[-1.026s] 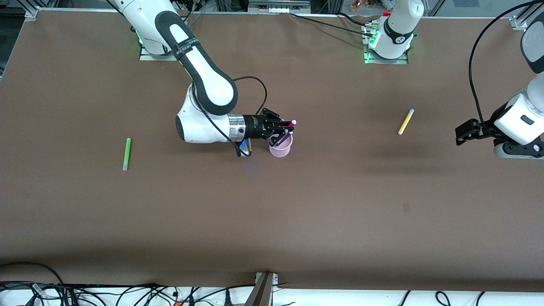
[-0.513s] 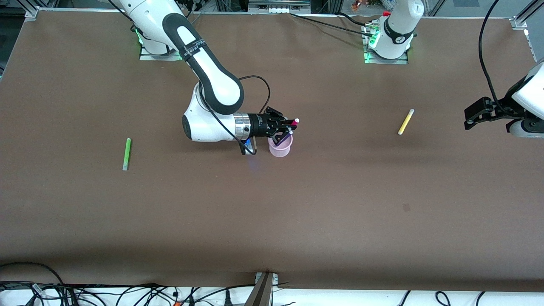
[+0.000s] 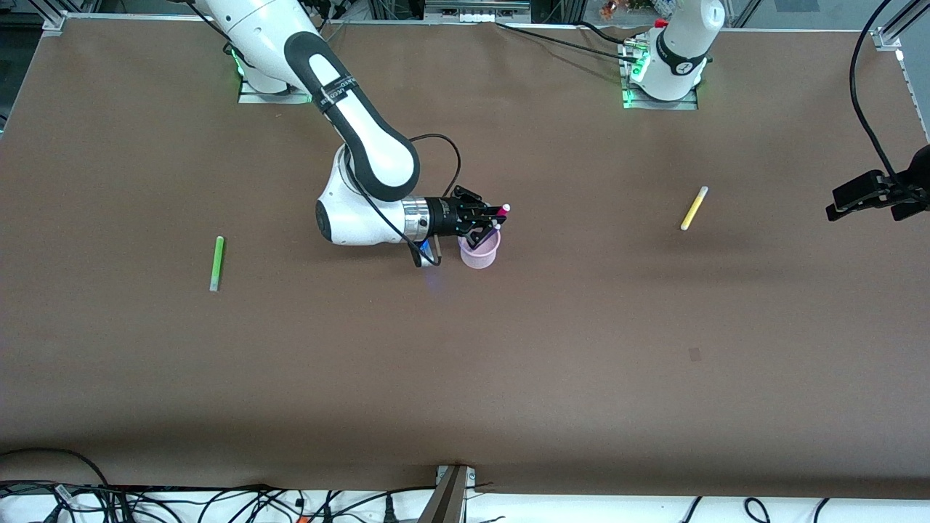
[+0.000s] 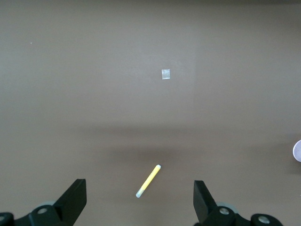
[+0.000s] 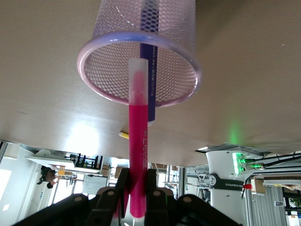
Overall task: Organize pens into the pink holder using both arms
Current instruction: 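Lower the pink marker into the holder and open the right gripper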
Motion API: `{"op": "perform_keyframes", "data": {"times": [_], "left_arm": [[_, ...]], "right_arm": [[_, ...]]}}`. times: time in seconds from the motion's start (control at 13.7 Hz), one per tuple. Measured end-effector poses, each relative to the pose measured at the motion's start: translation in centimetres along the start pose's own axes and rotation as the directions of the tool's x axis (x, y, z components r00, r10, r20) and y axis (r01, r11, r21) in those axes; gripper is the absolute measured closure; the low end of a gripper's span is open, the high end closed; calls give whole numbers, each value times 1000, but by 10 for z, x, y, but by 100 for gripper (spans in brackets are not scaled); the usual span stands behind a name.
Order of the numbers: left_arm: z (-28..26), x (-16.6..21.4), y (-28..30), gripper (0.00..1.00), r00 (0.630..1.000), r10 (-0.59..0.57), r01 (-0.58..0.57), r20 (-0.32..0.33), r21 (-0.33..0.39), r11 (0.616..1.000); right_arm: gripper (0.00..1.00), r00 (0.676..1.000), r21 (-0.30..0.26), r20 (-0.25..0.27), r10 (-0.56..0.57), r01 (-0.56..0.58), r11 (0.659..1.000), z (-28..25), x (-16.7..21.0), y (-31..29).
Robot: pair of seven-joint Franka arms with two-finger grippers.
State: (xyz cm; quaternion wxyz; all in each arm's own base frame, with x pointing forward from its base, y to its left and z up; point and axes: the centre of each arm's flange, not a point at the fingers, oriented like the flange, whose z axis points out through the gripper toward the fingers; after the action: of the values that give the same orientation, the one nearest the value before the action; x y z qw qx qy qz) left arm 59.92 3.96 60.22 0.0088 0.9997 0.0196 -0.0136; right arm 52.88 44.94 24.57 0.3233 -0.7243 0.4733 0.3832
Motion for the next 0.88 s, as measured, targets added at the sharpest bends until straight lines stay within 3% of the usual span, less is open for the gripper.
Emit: {"op": "perform_keyframes", "data": {"times": [0.59,0.73,0.88], "left_arm": [[19,11,13,0,1000,22,-22,18,-2,1000],[19,11,13,0,1000,23,-23,18,-3,1000],[19,11,13,0,1000,23,-23,19,-3,1000]], "right_arm": [[82,998,1,-14,-55,55,998,-3,17,1],[78,998,1,-16,-55,55,998,-4,19,1],[63,998,6,-16,-54,54,999,-6,20,0]]}}
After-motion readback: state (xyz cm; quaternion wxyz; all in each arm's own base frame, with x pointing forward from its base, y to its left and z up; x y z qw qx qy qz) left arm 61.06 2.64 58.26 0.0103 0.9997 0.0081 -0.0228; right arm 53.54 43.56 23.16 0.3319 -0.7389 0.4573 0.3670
